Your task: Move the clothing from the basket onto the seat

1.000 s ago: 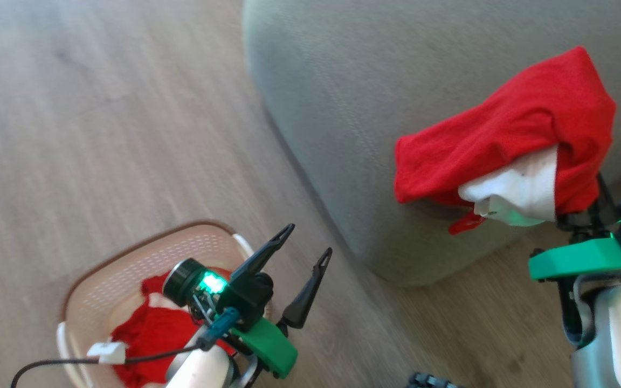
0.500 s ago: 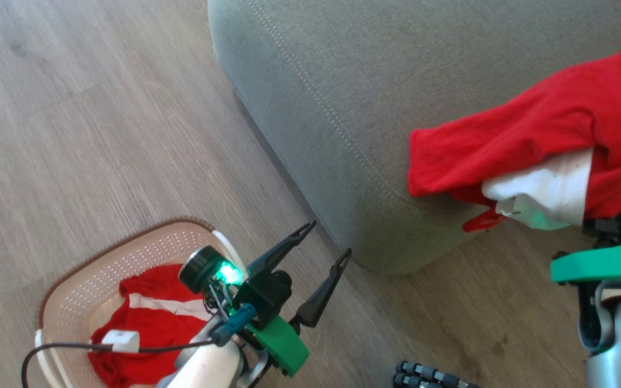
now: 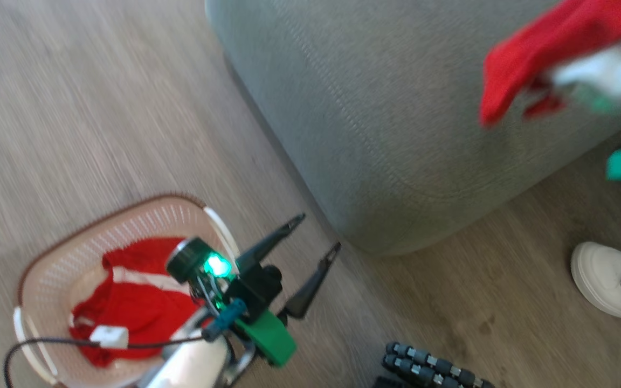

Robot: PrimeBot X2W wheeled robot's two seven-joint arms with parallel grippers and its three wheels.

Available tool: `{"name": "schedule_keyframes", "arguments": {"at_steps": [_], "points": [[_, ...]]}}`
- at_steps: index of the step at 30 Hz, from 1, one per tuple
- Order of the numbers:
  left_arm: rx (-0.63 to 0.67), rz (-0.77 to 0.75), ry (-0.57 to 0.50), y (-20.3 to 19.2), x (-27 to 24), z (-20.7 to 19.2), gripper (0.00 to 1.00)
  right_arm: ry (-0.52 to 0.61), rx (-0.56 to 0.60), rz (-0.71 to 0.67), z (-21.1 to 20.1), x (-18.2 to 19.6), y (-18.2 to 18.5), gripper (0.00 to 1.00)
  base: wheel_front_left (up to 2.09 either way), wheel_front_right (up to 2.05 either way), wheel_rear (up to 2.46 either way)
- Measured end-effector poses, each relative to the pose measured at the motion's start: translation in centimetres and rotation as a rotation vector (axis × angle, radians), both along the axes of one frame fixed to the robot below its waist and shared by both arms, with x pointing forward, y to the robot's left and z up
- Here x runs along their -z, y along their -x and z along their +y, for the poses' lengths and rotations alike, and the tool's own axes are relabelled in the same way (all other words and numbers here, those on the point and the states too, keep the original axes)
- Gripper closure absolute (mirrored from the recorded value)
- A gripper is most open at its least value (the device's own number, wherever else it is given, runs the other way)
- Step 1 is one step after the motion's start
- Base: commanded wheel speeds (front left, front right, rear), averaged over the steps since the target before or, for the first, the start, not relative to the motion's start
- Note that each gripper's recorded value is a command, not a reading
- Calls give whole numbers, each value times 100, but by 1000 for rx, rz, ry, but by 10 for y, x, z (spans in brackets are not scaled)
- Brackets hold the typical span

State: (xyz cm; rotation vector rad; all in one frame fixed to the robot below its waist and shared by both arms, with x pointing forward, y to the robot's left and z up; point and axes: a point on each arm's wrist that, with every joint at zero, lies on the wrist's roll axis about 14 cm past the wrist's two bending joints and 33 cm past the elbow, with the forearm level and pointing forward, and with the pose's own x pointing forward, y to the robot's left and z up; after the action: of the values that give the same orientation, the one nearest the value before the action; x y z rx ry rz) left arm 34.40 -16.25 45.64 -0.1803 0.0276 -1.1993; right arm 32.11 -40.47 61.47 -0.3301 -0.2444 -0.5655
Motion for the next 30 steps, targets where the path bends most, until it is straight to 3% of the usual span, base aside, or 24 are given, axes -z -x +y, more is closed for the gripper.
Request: {"name": "schedule_keyframes", "arguments": {"at_steps": [4,7,17,25,30], "points": [[-13,-8,4,-21,10,3,0,83,-6,-8,-15,-23,-31,100,0,0,0],[-26,-8,0,-36,21,8,0,72,6,-31,-30,-28,-52,100,0,0,0],[-68,64,-33,-60,72,27,0,55,37,57,-73,1,-131,100,0,0,0],[-157,109,-73,-82,106,57,0,-64,-22,183,-63,82,-212,100,0,0,0],[-199,127,-98,-90,119,72,0,-183,-30,329,-54,159,-229,100,0,0,0]]}}
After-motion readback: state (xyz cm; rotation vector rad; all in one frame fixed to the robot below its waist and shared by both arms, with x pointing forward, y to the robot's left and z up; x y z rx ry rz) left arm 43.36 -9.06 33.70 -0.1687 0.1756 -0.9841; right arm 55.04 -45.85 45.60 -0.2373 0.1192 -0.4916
